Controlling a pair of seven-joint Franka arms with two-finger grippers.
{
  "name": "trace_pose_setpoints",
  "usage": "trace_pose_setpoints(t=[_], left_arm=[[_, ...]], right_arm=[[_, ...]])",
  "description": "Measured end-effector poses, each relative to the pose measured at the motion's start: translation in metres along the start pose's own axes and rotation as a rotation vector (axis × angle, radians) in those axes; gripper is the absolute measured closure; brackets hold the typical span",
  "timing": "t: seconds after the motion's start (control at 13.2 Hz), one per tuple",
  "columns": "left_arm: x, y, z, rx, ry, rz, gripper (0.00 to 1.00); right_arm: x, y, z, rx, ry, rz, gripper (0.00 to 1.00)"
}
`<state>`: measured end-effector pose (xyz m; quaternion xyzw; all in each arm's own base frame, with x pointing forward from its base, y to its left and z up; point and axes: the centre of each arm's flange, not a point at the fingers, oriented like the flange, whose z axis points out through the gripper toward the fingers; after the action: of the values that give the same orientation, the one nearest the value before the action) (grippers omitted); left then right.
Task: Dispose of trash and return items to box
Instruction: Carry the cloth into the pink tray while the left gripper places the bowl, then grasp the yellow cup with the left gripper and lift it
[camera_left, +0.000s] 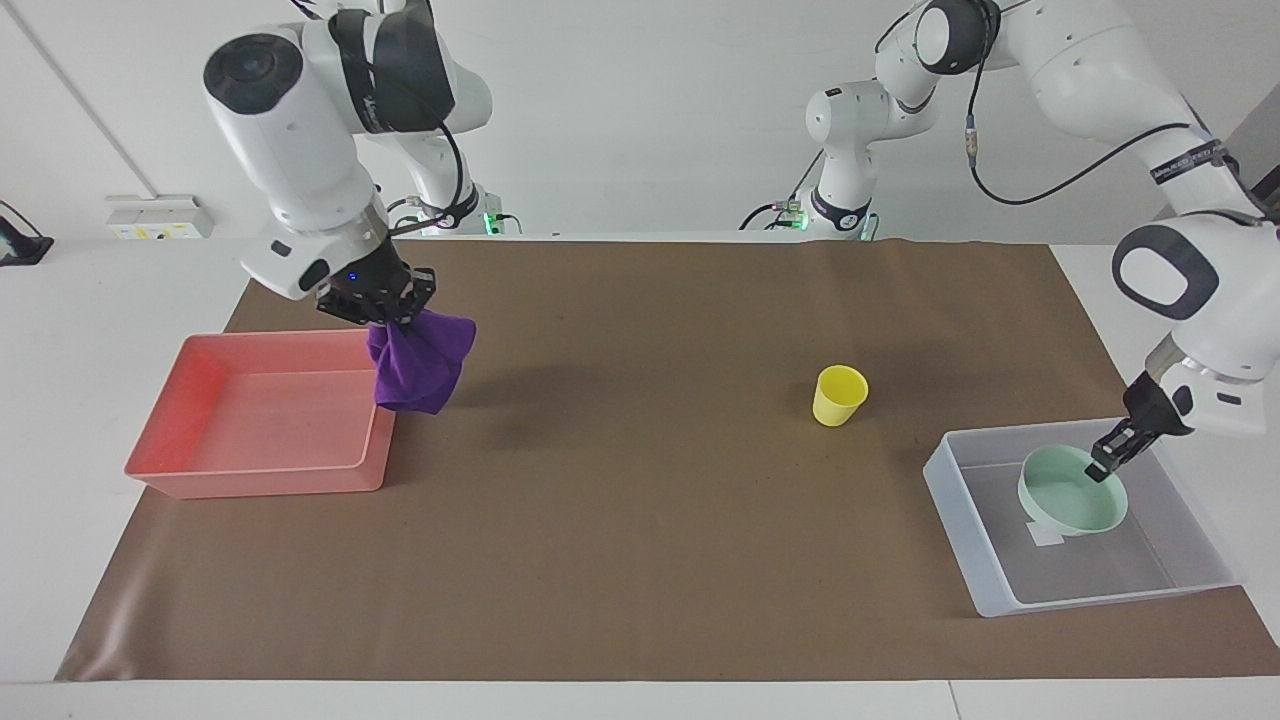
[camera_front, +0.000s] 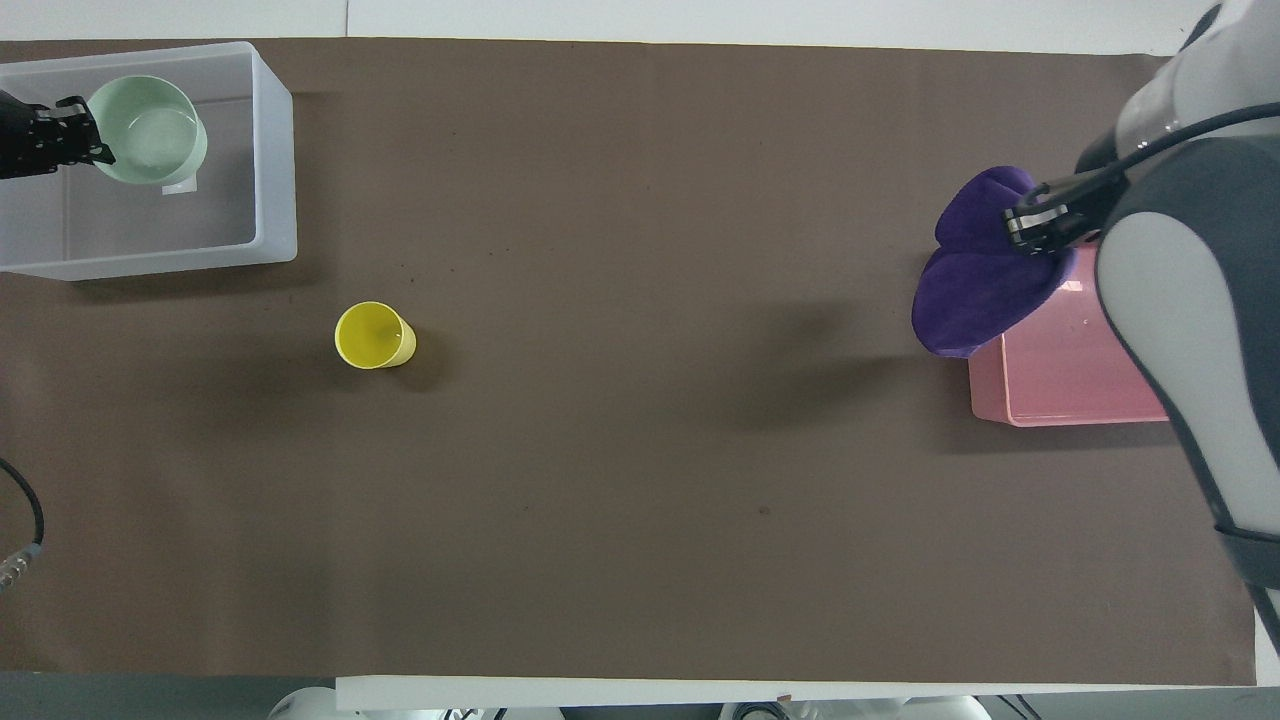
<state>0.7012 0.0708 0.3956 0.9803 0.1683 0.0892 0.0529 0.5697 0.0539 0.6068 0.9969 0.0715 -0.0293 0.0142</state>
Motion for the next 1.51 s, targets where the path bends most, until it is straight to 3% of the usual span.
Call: trace_pose_setpoints(t=[0.23,0.45,0.68,0.83,0.98,1.13,1.36,1.43,1.51], left_arm=[[-0.009,-0.007,0.046,0.013,-0.035,0.056,0.93],[-0.014,-0.005,0.05,0.011,-0.024,0.083,0.57],[-0.019,0.037,-0.024,-0.014,-0.028,0.129,0.21],[-0.053,0.059,-0.088,-0.014,-0.133,0.167,0.0],[-0.109,0.085,-0.107,-0.005,-0.216,0.195,0.0],[-0.169,0.123,-0.081,0.002,-0.231,0.197,0.0],[-0.242,0.148,-0.019,0.0,-0.191,0.197,0.0],[-0.255,0.143,0.002,-0.005,-0.166,0.192,0.05],[-0.264,0.134,0.021,-0.008,-0.142,0.184,0.2]], right_arm=[[-0.022,0.065,-0.008,-0.002,-0.001,0.057,0.95],[-0.036,0.132,0.029,0.005,0.005,0.065,0.95],[-0.053,0.166,0.076,0.01,0.008,0.119,0.95],[-0.058,0.172,0.107,0.014,0.003,0.132,0.95],[-0.056,0.169,0.14,0.012,0.009,0.127,0.93],[-0.053,0.168,0.17,0.012,-0.008,0.121,0.92],[-0.046,0.167,0.191,0.01,-0.033,0.113,0.62],[-0.046,0.166,0.19,0.01,-0.032,0.111,0.5],[-0.045,0.166,0.188,0.008,-0.027,0.11,0.4]])
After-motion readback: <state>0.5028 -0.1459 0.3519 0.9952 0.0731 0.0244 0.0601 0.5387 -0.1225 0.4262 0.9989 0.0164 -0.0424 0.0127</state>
